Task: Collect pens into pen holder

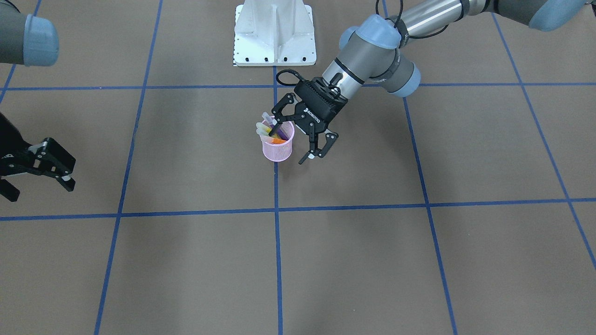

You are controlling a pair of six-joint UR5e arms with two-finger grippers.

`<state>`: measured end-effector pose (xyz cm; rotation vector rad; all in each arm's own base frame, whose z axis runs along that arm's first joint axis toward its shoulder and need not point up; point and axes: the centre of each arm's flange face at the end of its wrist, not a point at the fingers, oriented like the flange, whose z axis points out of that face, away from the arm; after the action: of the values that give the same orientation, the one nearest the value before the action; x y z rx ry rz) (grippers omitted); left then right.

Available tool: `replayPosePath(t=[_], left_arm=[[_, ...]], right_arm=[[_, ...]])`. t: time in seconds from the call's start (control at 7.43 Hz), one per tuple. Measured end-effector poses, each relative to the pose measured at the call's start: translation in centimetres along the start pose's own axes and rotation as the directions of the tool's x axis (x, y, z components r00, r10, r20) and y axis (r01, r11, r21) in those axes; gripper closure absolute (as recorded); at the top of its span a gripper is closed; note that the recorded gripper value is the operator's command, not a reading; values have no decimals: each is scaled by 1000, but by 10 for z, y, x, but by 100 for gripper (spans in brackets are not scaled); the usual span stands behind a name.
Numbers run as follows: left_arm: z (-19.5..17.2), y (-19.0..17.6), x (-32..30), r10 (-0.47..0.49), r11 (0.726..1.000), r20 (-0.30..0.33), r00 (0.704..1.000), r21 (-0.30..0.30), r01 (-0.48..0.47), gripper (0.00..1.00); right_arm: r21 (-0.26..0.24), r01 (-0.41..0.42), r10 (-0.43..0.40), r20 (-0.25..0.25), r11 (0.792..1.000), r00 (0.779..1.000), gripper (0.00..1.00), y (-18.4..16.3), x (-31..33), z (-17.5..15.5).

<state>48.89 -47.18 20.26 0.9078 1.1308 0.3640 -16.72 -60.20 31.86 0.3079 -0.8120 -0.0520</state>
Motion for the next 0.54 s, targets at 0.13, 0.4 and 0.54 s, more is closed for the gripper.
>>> replayPosePath(t=[0.13, 0.4, 0.54], left_arm=[[-17, -21, -33, -10, 994, 74, 997, -111, 18, 2], [-62, -32, -115, 55, 946, 181, 982, -323, 7, 2], [-90, -27, -169, 83, 912, 199, 976, -410, 6, 2]], right_arm=[[-14, 25, -25, 1, 1000, 1000, 0, 4, 32, -4], [-45, 76, -77, -14, 996, 997, 0, 20, 102, -7], [-63, 101, -103, -22, 993, 994, 0, 31, 141, -7]])
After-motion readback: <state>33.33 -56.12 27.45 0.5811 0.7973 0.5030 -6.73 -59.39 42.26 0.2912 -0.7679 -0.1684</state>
